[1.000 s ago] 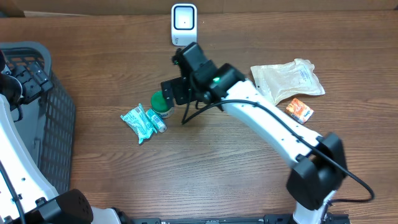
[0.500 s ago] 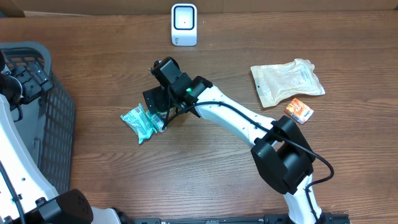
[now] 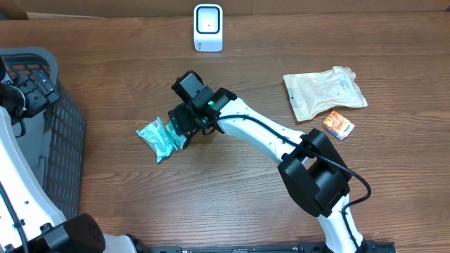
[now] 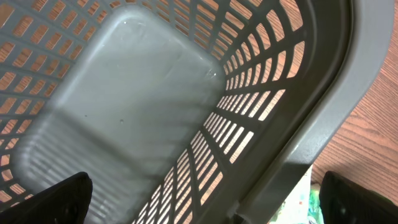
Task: Scan the item barcode
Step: 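Lower the right gripper onto the jar lid and adjust position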
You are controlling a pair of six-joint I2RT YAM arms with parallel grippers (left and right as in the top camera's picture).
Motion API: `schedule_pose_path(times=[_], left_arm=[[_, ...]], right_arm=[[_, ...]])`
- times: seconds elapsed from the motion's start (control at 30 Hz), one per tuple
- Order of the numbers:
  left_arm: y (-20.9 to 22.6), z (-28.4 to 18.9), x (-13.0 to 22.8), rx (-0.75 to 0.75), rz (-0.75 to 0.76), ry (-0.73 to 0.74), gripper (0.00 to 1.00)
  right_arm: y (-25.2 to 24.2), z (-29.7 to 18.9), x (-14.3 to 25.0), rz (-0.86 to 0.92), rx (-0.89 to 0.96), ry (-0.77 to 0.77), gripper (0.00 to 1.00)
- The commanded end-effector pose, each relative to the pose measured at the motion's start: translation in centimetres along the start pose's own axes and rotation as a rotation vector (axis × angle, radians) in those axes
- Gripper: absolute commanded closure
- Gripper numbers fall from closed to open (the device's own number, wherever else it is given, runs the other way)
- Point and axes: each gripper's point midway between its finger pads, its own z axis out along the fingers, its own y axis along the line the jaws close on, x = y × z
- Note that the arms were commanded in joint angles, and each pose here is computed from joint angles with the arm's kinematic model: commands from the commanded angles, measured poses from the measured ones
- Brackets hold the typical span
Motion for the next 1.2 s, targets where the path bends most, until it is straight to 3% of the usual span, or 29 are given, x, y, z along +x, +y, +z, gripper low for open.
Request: schedule_pose_path(times=[0.0, 0.17, 0.5, 0.7, 0.93, 1.0, 1.17], left_arm=[[-0.1, -0.1, -0.2, 0.003, -0.007, -0.004, 0.01], [-0.1, -0.1, -0.2, 0.003, -0.007, -0.004, 0.0], [-0.1, -0.1, -0.2, 0.003, -0.007, -0.004, 0.01], [-0.1, -0.1, -0.2, 0.003, -0.007, -0.004, 0.01], [-0.1, -0.1, -0.2, 0.003, -0.007, -0.004, 0.0], [-0.1, -0.1, -0.2, 0.003, -0.007, -0.004, 0.0], [-0.1, -0.1, -0.2, 0.003, -0.007, -0.004, 0.0]], right_arm=[[0.1, -0.2, -0.6, -0.01, 0.011, -0.014, 0.17], [-0.3, -0.8, 0.0, -0.094, 0.023, 0.017, 0.21], [-1.3, -3.7, 2.6, -0.359, 0.043, 0.141, 0.21], [-1.3, -5.0, 1.7, -0.346, 0.037, 0.11, 0.19], [-0.3, -5.1, -0.3, -0.35, 0.005, 0.023, 0.09], [0.7, -5.1, -1.0, -0.301, -0.041, -0.008, 0.08], [0.7, -4.9, -3.0, 0.062, -0.034, -0.089, 0.0]])
